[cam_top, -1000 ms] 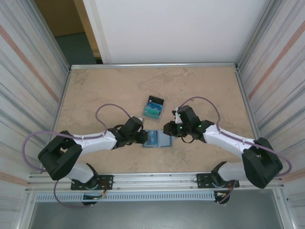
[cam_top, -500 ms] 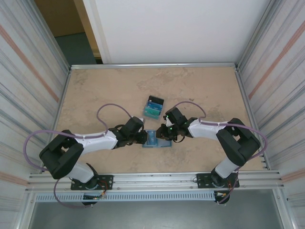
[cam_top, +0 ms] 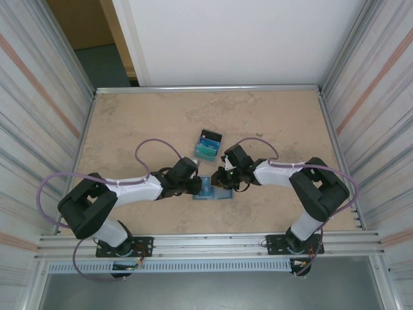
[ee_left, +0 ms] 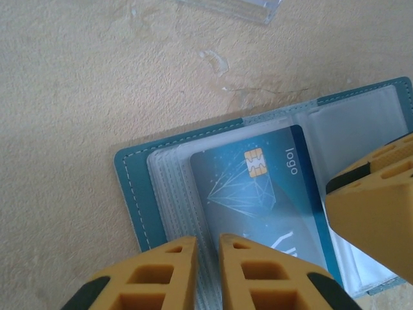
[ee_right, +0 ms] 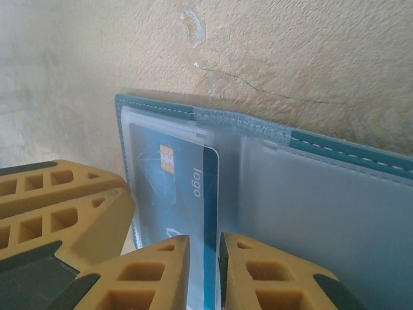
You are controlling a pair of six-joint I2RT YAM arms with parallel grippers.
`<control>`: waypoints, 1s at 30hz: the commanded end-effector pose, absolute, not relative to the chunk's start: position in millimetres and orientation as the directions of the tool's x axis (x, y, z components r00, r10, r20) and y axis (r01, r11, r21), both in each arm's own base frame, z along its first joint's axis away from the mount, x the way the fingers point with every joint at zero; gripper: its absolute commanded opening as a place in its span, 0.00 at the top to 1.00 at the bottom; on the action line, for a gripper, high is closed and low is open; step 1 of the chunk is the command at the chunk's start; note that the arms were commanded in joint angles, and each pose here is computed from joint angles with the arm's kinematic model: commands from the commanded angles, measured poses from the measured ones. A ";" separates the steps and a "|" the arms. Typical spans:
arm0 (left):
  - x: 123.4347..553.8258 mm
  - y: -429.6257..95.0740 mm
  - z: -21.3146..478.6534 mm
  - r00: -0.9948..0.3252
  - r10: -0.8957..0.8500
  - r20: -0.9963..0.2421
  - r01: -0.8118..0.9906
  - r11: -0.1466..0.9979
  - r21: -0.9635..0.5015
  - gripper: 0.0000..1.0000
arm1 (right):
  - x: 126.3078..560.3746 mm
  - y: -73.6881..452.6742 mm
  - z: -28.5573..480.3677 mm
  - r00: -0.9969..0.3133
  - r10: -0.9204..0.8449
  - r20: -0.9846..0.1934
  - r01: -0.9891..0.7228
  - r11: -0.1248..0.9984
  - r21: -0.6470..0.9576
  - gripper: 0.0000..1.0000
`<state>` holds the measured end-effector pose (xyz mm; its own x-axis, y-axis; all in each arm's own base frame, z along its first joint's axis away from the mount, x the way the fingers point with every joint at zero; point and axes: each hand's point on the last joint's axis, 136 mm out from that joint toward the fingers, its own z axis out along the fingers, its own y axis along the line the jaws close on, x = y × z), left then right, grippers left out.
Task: Take the credit cards out of the card holder
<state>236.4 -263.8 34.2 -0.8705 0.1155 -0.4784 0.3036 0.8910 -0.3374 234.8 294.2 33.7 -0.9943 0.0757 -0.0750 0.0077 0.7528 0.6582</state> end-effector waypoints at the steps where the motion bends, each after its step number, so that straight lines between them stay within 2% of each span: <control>1: 237.6 -264.6 35.9 -0.868 0.131 -0.479 0.310 0.897 -0.316 0.82 | 231.4 294.6 25.4 -0.996 0.084 -0.035 0.039 0.746 0.665 0.81; 15: 232.1 -261.4 27.7 -0.882 0.141 -0.449 0.300 0.903 -0.307 0.83 | 232.7 298.6 28.7 -0.995 0.096 -0.020 0.051 0.690 0.722 0.85; 30: 231.6 -258.7 24.4 -0.889 0.125 -0.440 0.278 0.912 -0.302 0.91 | 234.0 291.6 26.4 -0.993 0.112 -0.026 0.058 0.684 0.727 0.95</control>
<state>235.1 -261.1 30.7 -0.8764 0.1185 -0.4667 0.2945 0.8988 -0.3248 236.8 295.2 30.0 -0.9935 0.1057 -0.0426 0.0418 0.6856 0.7268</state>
